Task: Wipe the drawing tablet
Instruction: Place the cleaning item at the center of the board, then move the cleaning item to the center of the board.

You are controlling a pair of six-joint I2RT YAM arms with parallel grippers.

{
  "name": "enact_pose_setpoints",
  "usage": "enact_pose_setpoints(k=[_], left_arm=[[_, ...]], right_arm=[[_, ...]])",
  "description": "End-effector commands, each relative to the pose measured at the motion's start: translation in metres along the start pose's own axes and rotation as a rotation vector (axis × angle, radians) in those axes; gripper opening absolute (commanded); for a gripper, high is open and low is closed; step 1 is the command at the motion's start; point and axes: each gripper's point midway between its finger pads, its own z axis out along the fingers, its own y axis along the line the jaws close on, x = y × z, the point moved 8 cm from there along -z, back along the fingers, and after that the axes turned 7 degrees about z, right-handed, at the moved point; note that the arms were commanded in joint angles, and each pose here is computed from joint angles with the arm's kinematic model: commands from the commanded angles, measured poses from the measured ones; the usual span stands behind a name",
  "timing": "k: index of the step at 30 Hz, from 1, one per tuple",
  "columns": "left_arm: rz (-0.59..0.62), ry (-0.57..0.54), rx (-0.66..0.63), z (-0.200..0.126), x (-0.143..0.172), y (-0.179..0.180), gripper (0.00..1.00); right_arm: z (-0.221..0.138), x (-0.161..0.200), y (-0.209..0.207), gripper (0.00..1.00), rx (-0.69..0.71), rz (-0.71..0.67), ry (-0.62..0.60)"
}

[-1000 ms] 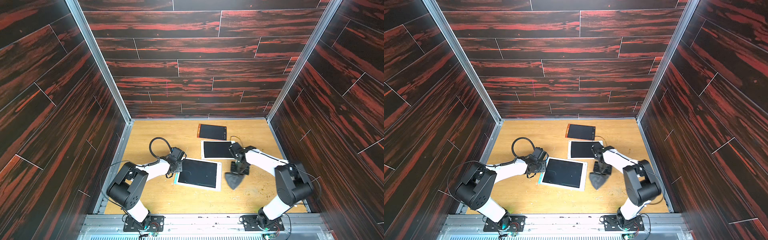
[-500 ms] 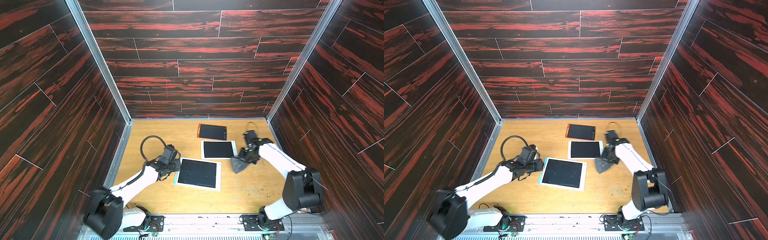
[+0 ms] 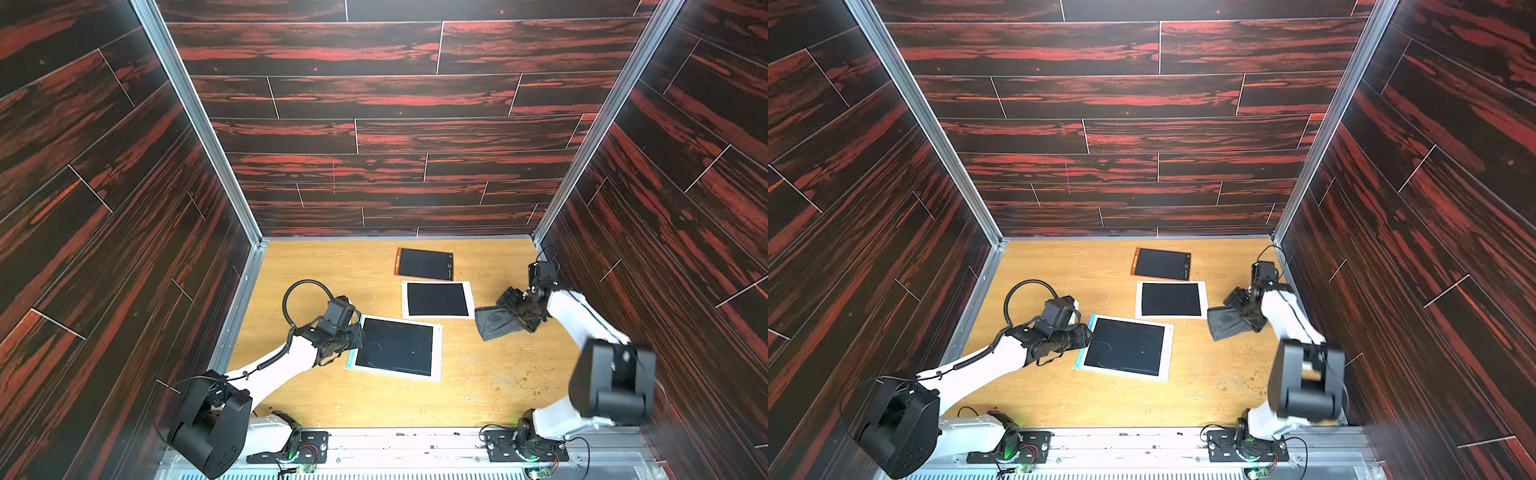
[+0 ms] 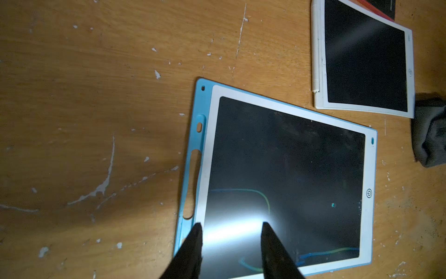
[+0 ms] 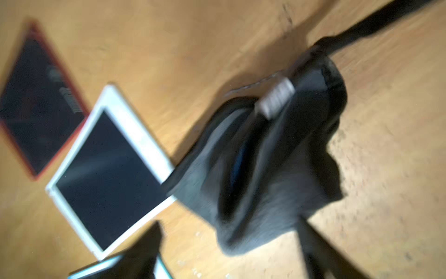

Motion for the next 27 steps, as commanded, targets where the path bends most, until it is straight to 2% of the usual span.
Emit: enact_pose_setpoints(k=[1,3,4,6,8,10,11,16,19,21,24,25,26,27], left_arm=[[-0.017,-0.009,0.013,0.003,0.0,0.002,0.43],[-0.021,-0.012,0.011,0.004,0.001,0.002,0.43],[-0.024,-0.011,0.002,0.005,0.001,0.004,0.43],[-0.034,-0.013,-0.023,0.007,0.004,0.008,0.43],[-0.048,-0.01,-0.038,0.01,0.006,0.013,0.43],[-0.054,-0.005,-0.038,0.012,0.008,0.014,0.43],[-0.055,-0.004,-0.042,0.012,0.009,0.015,0.43],[-0.057,0.004,-0.05,0.014,0.01,0.017,0.43],[-0.053,0.009,-0.047,0.013,0.01,0.017,0.43],[-0.049,0.007,-0.046,0.011,0.009,0.016,0.43],[-0.048,0.007,-0.046,0.01,0.01,0.016,0.43],[-0.048,0.005,-0.043,0.009,0.009,0.016,0.43],[-0.049,0.002,-0.042,0.008,0.009,0.016,0.43],[-0.048,-0.001,-0.037,0.008,0.008,0.015,0.43]], right_arm=[[-0.035,0.018,0.016,0.97,-0.022,-0.15,-0.114],[-0.048,0.034,0.024,0.96,0.01,-0.237,-0.17],[-0.052,0.045,0.031,0.93,-0.03,-0.308,-0.17],[-0.05,0.075,0.047,0.8,-0.213,-0.431,-0.065],[-0.038,0.109,0.059,0.5,-0.383,-0.511,0.115],[-0.023,0.135,0.066,0.07,-0.413,-0.566,0.25],[-0.015,0.144,0.067,0.0,-0.382,-0.588,0.284],[0.011,0.162,0.066,0.01,-0.217,-0.652,0.269],[0.02,0.144,0.053,0.0,-0.007,-0.623,0.148],[0.018,0.128,0.043,0.0,0.082,-0.567,0.081],[0.006,0.101,0.027,0.0,0.156,-0.461,-0.01],[0.0,0.094,0.025,0.03,0.165,-0.445,-0.04],[-0.004,0.092,0.026,0.1,0.135,-0.453,-0.044],[-0.008,0.094,0.032,0.12,0.058,-0.483,-0.019]])
